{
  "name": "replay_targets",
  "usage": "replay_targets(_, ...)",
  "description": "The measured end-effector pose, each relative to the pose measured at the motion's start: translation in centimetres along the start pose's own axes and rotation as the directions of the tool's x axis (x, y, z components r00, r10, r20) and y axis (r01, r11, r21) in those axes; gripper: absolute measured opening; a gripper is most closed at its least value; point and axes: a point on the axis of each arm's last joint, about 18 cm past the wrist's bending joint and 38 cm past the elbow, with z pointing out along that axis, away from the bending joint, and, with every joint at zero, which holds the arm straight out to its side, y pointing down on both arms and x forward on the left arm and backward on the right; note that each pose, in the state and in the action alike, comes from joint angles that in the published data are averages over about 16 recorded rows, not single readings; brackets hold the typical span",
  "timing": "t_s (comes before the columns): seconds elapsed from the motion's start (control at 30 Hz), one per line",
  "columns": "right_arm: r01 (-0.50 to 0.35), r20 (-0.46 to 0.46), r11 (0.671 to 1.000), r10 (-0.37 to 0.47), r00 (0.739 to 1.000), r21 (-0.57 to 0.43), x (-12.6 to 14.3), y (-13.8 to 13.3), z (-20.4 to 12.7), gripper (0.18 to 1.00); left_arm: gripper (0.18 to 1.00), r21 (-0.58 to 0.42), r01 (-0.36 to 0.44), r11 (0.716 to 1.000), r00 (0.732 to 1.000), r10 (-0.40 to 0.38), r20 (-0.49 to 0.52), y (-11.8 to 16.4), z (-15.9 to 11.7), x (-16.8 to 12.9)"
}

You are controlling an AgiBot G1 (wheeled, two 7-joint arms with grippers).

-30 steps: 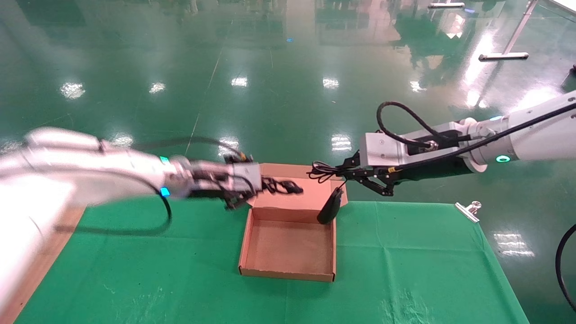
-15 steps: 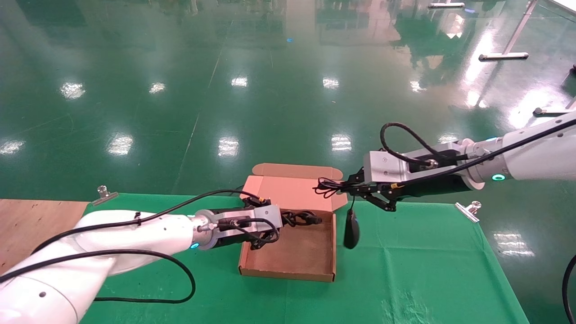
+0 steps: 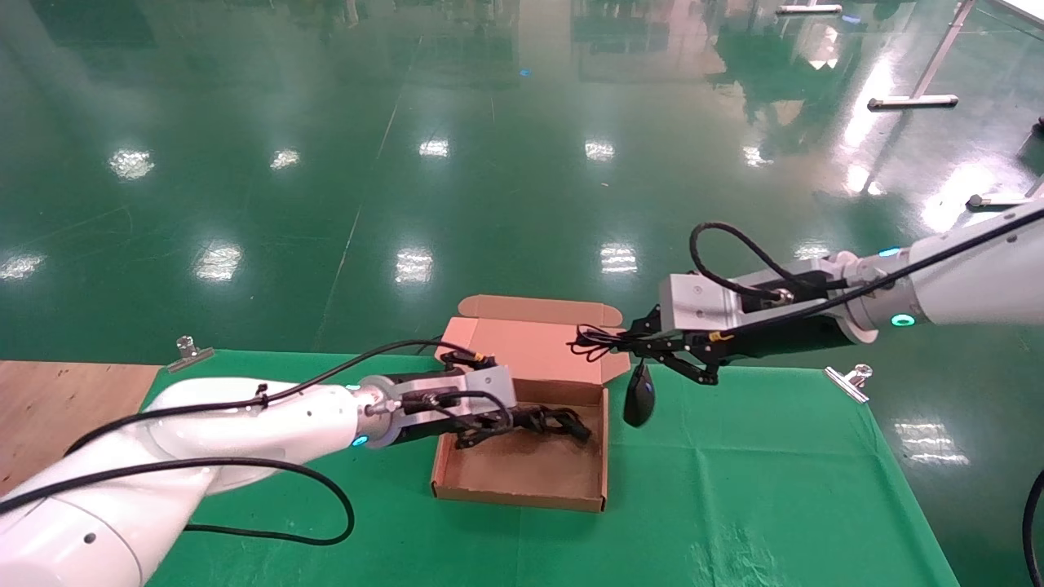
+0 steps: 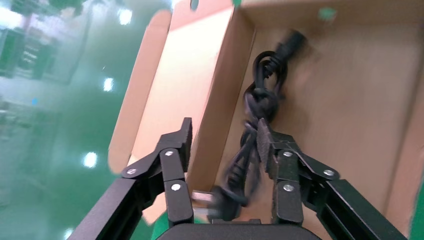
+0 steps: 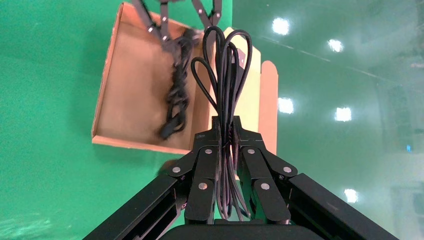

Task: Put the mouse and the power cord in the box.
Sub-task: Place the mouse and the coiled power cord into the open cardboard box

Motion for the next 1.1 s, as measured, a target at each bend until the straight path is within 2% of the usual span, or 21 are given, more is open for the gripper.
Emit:
replay_targets(0.13, 0.014, 0.01, 1.0, -0.015, 1.0, 0.009, 0.4, -1.1, 0.6, 0.217, 0.527, 0.07, 0.059, 0.996, 0.997, -0.055, -0.053, 0.3, -2.0, 0.0)
replay_targets(0.27, 0.035, 0.027, 0.999, -0.036, 0.999, 0.019, 0.7, -2.5, 1.9, 0.217, 0.6, 0.152, 0.123, 0.981, 0.988, -0.107, -0.108, 1.3, -5.1, 0.1)
replay_targets(0.53, 0.082, 0.054, 0.996, -0.083, 0.995, 0.023, 0.5, -5.7, 5.9, 0.217, 0.772, 0.26, 0.224, 0.939, 0.971, -0.193, -0.138, 5.9, -12.6, 0.6)
replay_targets(0.83, 0.108, 0.058, 0.994, -0.108, 0.992, 0.007, -1.7, -8.4, 11.0, 0.217, 0.913, 0.221, 0.287, 0.932, 0.957, -0.273, -0.095, 11.7, -17.8, 2.0)
replay_targets(1.1, 0.064, 0.068, 0.997, -0.061, 0.996, -0.042, -5.6, -7.1, 14.9, 0.217, 0.98, 0.148, 0.305, 0.941, 0.952, -0.294, -0.088, 14.4, -18.4, 3.7)
